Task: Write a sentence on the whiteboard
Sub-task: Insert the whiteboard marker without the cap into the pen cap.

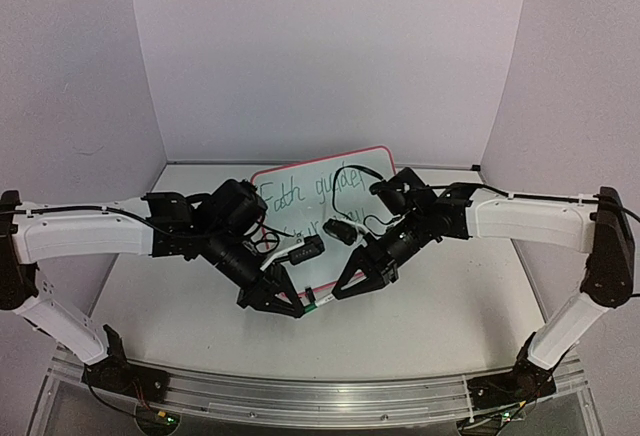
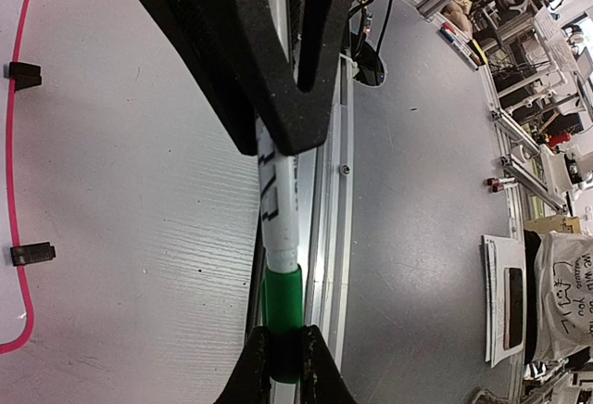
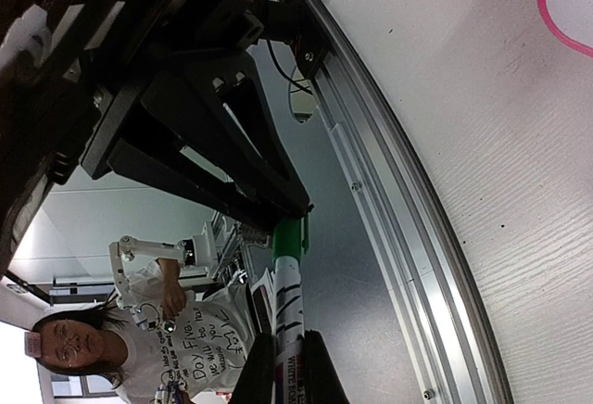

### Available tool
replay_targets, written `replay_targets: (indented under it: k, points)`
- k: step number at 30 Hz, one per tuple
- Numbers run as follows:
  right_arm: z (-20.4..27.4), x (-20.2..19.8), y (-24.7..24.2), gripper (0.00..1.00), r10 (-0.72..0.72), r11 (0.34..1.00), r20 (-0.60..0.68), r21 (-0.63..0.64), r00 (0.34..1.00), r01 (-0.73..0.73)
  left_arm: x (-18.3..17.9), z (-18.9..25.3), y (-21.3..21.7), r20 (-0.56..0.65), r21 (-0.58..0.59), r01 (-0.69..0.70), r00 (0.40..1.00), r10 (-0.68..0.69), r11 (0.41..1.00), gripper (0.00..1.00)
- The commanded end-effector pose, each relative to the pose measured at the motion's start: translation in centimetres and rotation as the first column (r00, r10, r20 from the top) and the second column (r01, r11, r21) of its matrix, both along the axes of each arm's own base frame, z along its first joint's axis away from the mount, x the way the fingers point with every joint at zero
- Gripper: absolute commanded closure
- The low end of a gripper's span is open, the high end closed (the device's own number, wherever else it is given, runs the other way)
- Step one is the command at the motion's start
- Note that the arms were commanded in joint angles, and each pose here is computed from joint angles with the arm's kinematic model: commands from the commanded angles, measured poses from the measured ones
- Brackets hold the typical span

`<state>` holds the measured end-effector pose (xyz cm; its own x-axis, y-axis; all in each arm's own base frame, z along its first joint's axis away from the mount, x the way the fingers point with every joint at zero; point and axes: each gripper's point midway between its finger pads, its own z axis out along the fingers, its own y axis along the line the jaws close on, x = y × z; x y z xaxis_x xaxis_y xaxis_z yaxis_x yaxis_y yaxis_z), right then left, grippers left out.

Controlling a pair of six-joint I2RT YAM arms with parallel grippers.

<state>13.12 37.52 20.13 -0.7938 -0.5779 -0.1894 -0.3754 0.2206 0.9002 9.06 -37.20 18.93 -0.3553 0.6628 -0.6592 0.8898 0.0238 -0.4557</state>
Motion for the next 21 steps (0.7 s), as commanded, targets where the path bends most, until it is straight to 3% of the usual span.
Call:
replay_targets:
  k: [1,21]
  points:
    - [1.3,-0.6,1.4,1.00,0.053,0.996,0.038,0.065,0.998,-0.056,1.8,5.0,-3.2,0.124,-0.179,0.019,0.992,0.003,0.984,1.00]
    - [0.7,-1.5,1.8,1.00,0.091,0.993,0.037,0.068,0.995,-0.093,4.2,9.8,-6.4,0.194,-0.330,-0.013,0.978,0.081,0.944,1.00]
